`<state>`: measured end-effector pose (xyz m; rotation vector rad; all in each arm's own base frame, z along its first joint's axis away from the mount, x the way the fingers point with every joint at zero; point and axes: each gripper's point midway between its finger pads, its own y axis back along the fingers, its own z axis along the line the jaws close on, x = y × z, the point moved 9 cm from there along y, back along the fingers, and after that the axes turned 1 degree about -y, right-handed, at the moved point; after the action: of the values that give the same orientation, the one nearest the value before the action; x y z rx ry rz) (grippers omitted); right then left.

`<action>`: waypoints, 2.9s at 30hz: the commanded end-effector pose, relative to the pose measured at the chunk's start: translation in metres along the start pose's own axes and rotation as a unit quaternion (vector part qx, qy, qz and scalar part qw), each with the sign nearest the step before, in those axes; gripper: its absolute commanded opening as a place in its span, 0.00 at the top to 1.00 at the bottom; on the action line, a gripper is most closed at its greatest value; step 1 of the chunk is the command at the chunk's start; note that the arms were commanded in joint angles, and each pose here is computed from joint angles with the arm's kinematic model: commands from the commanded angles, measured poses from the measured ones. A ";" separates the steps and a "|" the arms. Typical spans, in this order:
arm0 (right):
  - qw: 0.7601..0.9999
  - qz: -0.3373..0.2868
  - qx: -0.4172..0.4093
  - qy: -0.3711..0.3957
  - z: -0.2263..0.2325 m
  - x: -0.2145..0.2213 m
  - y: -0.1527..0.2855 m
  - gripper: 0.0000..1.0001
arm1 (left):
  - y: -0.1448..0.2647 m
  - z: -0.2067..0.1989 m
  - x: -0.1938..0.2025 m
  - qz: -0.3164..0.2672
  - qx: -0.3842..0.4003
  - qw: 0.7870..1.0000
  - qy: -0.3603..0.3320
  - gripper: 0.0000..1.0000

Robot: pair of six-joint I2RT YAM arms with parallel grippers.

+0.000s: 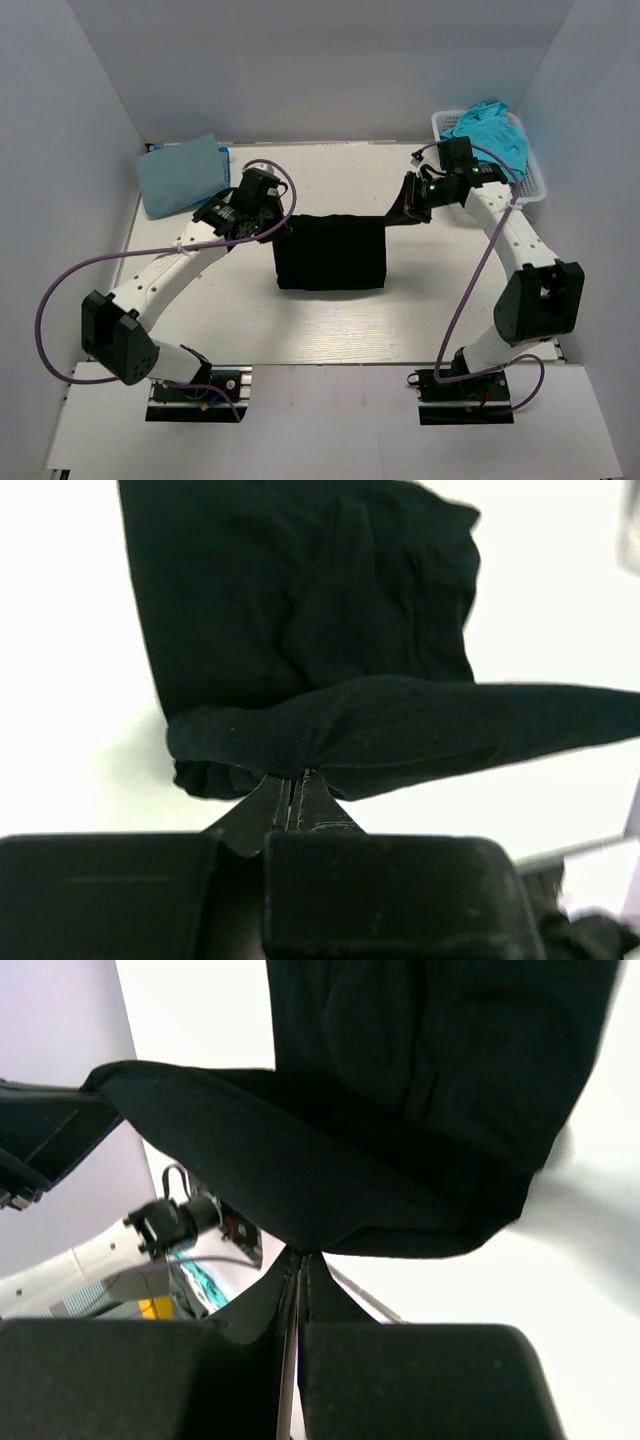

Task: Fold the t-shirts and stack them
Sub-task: Fold the long partially folded tshirt into a neat square, then smooth out wrinkles on the folded tshirt

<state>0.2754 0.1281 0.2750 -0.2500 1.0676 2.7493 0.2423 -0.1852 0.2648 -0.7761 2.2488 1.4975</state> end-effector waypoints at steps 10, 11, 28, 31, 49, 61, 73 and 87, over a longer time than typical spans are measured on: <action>0.999 -0.036 0.016 -0.012 -0.020 -0.066 -0.035 1.00 | -0.046 0.006 -0.047 -0.043 -0.043 0.998 0.011 1.00; 0.999 -0.037 0.017 -0.013 -0.021 -0.069 -0.037 1.00 | -0.050 0.006 -0.047 -0.041 -0.045 0.998 0.011 1.00; 0.997 -0.021 0.029 -0.073 -0.070 -0.112 -0.112 0.99 | -0.127 0.035 -0.058 0.002 -0.097 0.995 0.029 0.64; 0.997 -0.023 0.016 -0.067 -0.070 -0.124 -0.118 0.10 | -0.128 0.035 -0.069 -0.008 -0.103 0.995 0.018 0.00; 0.994 -0.061 -0.057 0.071 -0.012 -0.071 -0.091 0.10 | -0.114 -0.008 -0.057 0.025 0.126 0.991 -0.027 0.00; 0.999 -0.032 0.031 0.005 -0.095 -0.070 -0.179 0.10 | -0.181 0.047 -0.012 0.099 0.010 0.995 0.021 0.00; 0.994 -0.056 0.002 0.094 -0.037 -0.095 -0.148 0.10 | -0.144 0.021 -0.069 0.023 -0.008 1.000 -0.017 0.00; 0.981 -0.111 -0.067 0.143 0.014 -0.015 -0.054 0.10 | -0.096 0.045 -0.028 0.079 -0.066 0.993 -0.057 0.00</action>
<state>0.3204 0.1771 0.2712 -0.8008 0.8662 2.5661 0.3382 -0.1719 0.2027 -0.6415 2.2197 1.6480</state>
